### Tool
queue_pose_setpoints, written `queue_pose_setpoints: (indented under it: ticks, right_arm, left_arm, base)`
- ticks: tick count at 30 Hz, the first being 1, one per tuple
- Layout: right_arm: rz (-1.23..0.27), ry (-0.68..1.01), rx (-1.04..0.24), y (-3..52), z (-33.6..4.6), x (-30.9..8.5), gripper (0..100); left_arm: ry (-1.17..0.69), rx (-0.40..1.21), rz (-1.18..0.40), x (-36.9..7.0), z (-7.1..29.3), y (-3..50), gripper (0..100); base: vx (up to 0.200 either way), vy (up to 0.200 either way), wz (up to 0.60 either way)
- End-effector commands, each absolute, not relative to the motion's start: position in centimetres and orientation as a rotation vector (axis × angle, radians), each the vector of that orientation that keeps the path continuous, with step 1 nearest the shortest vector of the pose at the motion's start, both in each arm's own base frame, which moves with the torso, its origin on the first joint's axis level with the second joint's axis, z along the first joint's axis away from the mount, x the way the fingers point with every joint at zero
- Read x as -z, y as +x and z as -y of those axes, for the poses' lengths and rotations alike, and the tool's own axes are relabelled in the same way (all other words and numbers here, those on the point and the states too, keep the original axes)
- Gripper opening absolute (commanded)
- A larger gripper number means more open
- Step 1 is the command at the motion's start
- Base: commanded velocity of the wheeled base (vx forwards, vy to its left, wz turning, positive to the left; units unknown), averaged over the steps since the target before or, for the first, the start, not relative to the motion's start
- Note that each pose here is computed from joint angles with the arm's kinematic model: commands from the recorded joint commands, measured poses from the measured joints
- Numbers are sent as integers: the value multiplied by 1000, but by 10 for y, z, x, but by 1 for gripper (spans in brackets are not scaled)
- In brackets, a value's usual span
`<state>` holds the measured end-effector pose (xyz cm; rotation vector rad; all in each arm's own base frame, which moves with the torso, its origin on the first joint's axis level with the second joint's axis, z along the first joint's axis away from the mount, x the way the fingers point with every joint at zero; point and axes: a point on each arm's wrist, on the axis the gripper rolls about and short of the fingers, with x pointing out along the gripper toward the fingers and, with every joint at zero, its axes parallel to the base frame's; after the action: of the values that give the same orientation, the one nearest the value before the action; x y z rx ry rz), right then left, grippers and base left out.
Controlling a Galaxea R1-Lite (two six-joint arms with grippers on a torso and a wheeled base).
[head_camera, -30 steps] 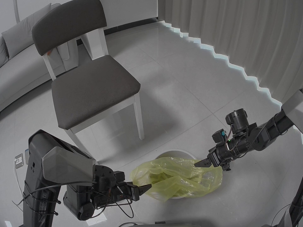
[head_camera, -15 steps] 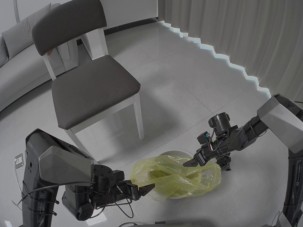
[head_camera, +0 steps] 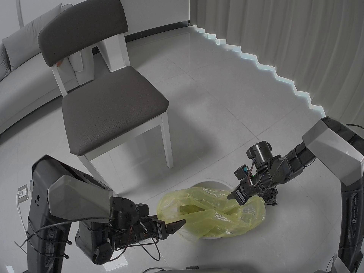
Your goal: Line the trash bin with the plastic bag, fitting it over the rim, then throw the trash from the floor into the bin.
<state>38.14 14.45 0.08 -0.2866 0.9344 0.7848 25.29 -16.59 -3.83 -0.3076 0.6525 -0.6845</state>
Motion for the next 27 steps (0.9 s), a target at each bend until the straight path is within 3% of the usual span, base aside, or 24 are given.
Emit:
queue_pose_setpoints:
  ticks: [1, 10, 20, 27]
  right_arm:
    - [-913, -285, -782, 380, -143, -14, 0]
    - [-776, -259, -754, 369, -133, -76, 0]
    - [-745, -259, -745, 381, -135, -72, 0]
    - [-753, -251, -732, 414, -138, -45, 0]
  left_arm:
    - [-310, 680, -635, 35, 165, 252, 100]
    - [-323, 629, -536, 7, 159, 253, 100]
    - [-332, 608, -501, 13, 161, 272, 100]
    - [-329, 594, -481, 33, 166, 295, 100]
  base:
    - [0, 0, 0]
    - [0, 0, 0]
    - [0, 0, 0]
    - [0, 0, 0]
